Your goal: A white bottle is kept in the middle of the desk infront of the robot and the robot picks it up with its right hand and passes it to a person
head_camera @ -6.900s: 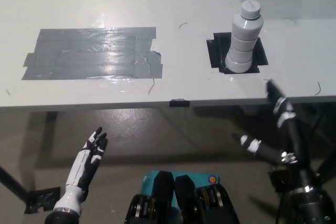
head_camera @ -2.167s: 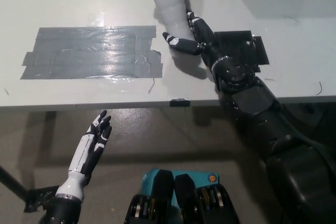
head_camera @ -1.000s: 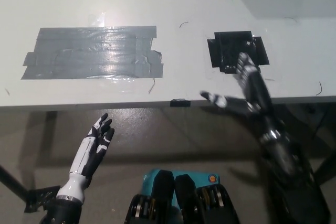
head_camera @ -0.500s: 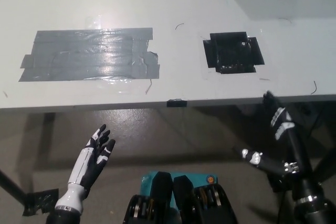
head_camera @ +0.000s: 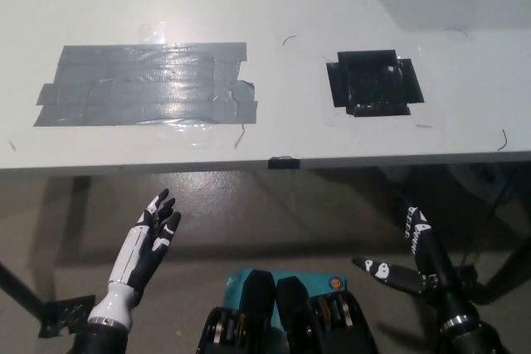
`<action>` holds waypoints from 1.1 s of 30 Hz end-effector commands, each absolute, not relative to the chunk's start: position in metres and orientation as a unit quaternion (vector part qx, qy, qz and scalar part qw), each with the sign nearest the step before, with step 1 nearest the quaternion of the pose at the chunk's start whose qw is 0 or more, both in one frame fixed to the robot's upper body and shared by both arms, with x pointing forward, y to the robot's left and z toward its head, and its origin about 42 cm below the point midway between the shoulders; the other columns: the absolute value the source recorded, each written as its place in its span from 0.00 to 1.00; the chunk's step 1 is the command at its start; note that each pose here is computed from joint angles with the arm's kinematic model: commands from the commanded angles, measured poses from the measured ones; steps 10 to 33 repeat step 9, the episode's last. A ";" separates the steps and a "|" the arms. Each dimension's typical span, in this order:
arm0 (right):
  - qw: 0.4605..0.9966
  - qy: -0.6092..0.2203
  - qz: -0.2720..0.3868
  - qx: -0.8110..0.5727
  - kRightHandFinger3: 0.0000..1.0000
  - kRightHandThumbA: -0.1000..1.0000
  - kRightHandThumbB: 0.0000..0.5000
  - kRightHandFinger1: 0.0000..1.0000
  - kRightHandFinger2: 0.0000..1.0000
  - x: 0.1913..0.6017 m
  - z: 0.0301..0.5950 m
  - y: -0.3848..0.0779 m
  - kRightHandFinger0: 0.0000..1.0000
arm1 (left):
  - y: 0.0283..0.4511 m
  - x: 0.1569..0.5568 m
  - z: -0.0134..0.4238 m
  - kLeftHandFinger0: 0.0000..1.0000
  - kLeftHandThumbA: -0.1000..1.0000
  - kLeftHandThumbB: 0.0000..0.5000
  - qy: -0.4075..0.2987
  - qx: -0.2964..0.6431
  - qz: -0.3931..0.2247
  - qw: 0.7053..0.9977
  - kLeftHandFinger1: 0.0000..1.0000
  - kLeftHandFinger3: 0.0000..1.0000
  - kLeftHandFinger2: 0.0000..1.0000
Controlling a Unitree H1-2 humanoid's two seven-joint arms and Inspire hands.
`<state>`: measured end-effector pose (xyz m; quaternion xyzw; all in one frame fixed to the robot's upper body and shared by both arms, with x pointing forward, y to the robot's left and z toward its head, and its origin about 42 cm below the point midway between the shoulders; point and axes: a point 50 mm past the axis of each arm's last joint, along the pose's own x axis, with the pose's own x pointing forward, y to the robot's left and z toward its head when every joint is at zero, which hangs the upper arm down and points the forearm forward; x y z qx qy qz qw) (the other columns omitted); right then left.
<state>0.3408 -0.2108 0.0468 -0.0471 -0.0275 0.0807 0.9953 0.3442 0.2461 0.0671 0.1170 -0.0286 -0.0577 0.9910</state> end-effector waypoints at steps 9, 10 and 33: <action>0.993 -0.079 0.078 -0.051 1.00 1.00 0.61 1.00 1.00 0.347 0.056 -0.208 1.00 | 0.250 0.351 0.081 1.00 0.85 0.02 -0.053 0.129 -0.064 0.988 1.00 1.00 1.00; 0.993 -0.079 0.078 -0.051 1.00 1.00 0.61 1.00 1.00 0.347 0.056 -0.208 1.00 | 0.250 0.351 0.081 1.00 0.85 0.02 -0.053 0.129 -0.064 0.988 1.00 1.00 1.00; 0.993 -0.079 0.078 -0.051 1.00 1.00 0.61 1.00 1.00 0.347 0.056 -0.208 1.00 | 0.250 0.351 0.081 1.00 0.85 0.02 -0.053 0.129 -0.064 0.988 1.00 1.00 1.00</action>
